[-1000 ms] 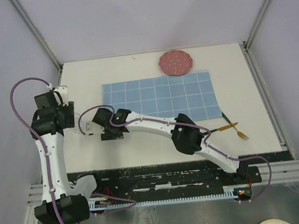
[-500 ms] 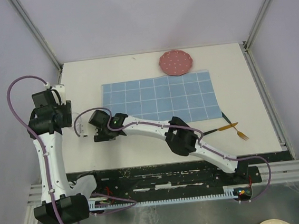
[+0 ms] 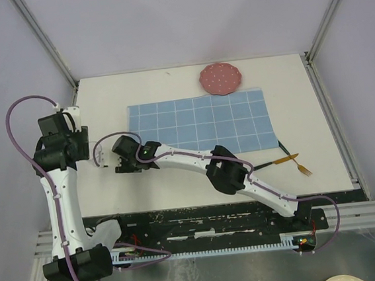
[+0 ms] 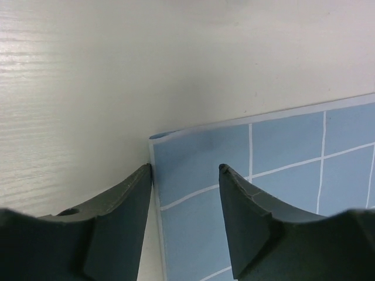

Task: Set the dinner table for one person
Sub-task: Fold the napkin at the center of the board.

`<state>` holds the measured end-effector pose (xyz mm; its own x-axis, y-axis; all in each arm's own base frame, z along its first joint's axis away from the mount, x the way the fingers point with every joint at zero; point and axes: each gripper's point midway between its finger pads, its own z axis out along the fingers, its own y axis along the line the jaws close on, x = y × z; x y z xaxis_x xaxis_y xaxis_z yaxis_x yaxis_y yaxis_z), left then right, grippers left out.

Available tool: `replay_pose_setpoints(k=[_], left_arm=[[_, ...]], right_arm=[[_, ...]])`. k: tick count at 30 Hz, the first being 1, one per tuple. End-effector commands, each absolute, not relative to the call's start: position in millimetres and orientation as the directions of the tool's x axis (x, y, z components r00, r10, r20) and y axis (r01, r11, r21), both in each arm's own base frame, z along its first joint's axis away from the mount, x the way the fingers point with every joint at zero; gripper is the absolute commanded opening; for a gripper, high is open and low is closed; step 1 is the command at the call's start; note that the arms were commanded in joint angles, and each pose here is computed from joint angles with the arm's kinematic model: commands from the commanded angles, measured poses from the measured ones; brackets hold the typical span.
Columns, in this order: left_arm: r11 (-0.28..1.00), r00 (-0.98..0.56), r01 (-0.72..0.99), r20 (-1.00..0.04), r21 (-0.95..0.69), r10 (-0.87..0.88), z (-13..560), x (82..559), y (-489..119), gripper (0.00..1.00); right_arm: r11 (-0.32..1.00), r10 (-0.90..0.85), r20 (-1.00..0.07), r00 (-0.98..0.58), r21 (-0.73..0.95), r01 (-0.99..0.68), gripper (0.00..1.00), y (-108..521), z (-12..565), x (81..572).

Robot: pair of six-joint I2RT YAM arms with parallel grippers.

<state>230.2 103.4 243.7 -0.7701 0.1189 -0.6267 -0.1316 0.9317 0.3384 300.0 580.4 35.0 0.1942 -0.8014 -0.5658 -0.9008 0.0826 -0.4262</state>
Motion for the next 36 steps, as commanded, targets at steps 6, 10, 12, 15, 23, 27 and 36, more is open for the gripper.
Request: replay_pose_setpoints(k=[6,10,12,15,23,27,36], left_arm=[[0.935,-0.712,-0.191,-0.698,0.299,0.078,267.6,236.5,101.6,0.63],[0.939,-0.706,-0.187,-0.705,0.289,0.076,267.7,239.2,99.7,0.63],[0.941,-0.7,-0.185,-0.71,0.285,0.077,269.0,241.3,99.0,0.63],[0.942,-0.691,-0.184,-0.718,0.282,0.08,272.4,245.1,98.9,0.62],[0.945,-0.665,-0.173,-0.74,0.279,0.097,276.4,259.1,99.2,0.62],[0.949,-0.652,-0.17,-0.753,0.264,0.092,275.9,271.0,99.1,0.61],[0.971,-0.625,-0.129,-0.777,0.203,0.08,271.0,297.6,91.0,0.61]], right_arm=[[0.096,-0.855,-0.509,0.097,-0.34,-0.935,0.02,550.9,-3.3,304.5],[0.096,-0.864,-0.495,0.089,-0.337,-0.937,0.01,542.8,-1.6,304.5],[0.099,-0.865,-0.493,0.09,-0.344,-0.934,0.01,540.3,5.0,304.9],[0.114,-0.864,-0.497,0.085,-0.355,-0.928,0.01,537.4,23.5,305.5],[0.165,-0.837,-0.542,0.074,-0.379,-0.91,0.01,520.4,109.1,297.2],[0.162,-0.809,-0.582,0.078,-0.349,-0.923,0.01,514.4,148.5,274.2],[0.042,-0.734,-0.642,0.224,-0.372,-0.927,0.01,515.9,218.9,202.0]])
